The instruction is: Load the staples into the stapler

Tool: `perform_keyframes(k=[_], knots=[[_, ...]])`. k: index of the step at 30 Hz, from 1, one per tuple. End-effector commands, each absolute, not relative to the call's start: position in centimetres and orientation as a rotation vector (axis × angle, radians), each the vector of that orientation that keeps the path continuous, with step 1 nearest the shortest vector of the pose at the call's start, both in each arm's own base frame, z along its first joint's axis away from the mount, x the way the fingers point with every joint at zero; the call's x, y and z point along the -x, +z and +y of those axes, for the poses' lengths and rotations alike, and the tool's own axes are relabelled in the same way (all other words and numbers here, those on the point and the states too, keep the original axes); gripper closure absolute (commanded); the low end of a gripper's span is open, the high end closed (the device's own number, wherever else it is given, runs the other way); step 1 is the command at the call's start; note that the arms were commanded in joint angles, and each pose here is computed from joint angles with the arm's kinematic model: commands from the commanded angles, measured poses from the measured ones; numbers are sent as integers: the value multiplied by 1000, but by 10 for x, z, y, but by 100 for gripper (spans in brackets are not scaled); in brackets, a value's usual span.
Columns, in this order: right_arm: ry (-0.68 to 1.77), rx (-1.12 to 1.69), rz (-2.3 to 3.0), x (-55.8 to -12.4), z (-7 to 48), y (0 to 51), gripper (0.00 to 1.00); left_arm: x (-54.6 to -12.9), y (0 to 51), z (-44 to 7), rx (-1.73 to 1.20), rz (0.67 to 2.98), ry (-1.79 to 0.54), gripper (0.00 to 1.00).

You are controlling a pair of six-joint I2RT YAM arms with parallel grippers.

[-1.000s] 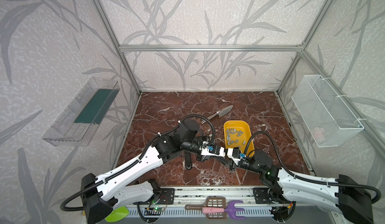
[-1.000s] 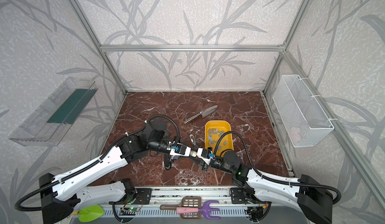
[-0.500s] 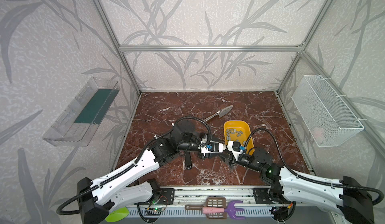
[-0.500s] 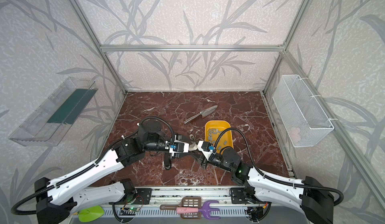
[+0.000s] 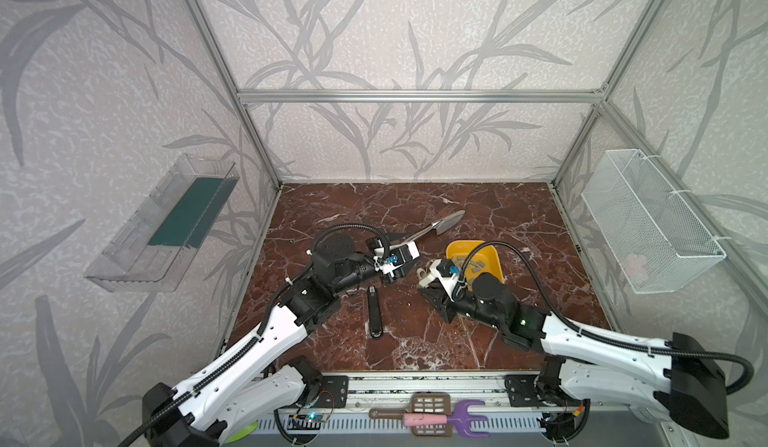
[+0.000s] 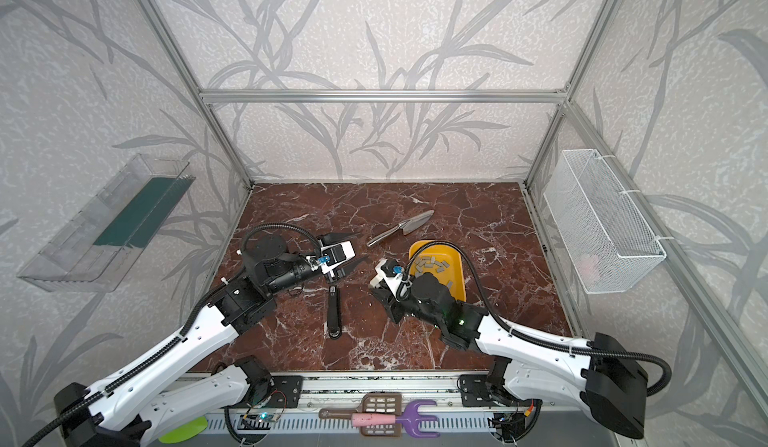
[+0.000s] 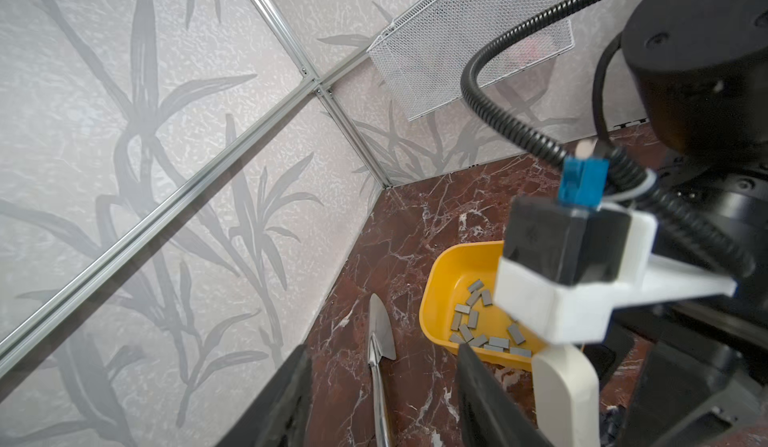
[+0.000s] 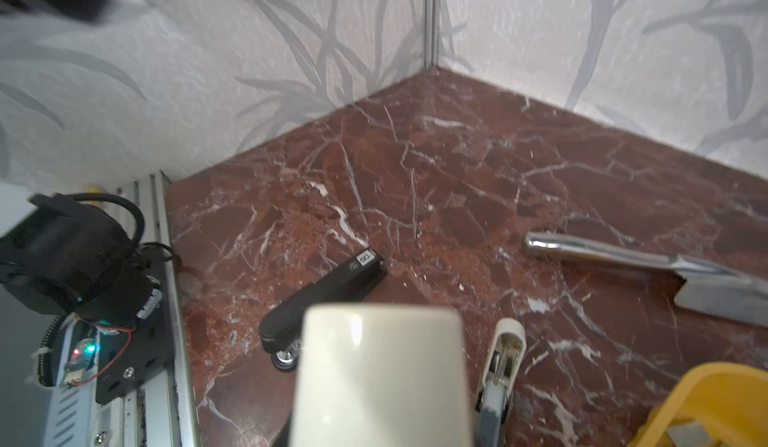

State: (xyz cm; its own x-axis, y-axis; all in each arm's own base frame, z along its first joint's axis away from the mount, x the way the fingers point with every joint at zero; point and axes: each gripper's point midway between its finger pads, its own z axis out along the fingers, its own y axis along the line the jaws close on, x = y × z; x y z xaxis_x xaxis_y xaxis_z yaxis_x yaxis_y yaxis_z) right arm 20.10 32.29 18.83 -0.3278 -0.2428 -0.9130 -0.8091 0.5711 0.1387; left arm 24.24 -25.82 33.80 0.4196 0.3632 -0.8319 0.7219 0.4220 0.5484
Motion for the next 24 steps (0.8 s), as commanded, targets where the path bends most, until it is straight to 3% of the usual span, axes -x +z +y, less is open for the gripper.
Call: perform_keyframes(k=[1,9,16,22,24], knots=[[660,907,2085,-204,328,146,89,-266,349,-237,-1073,1177,-172,43],[475,1033,2412,-215,351,64,100,-304,346,-204,-962,1256,17,43],[425,1011,2561,-222,355,22,100,-309,350,-195,-927,1260,63,43],[406,999,2585,-223,352,15,100,-306,345,-199,-965,1246,54,43],[405,992,2588,-222,351,14,95,-307,344,-198,-962,1249,64,43]])
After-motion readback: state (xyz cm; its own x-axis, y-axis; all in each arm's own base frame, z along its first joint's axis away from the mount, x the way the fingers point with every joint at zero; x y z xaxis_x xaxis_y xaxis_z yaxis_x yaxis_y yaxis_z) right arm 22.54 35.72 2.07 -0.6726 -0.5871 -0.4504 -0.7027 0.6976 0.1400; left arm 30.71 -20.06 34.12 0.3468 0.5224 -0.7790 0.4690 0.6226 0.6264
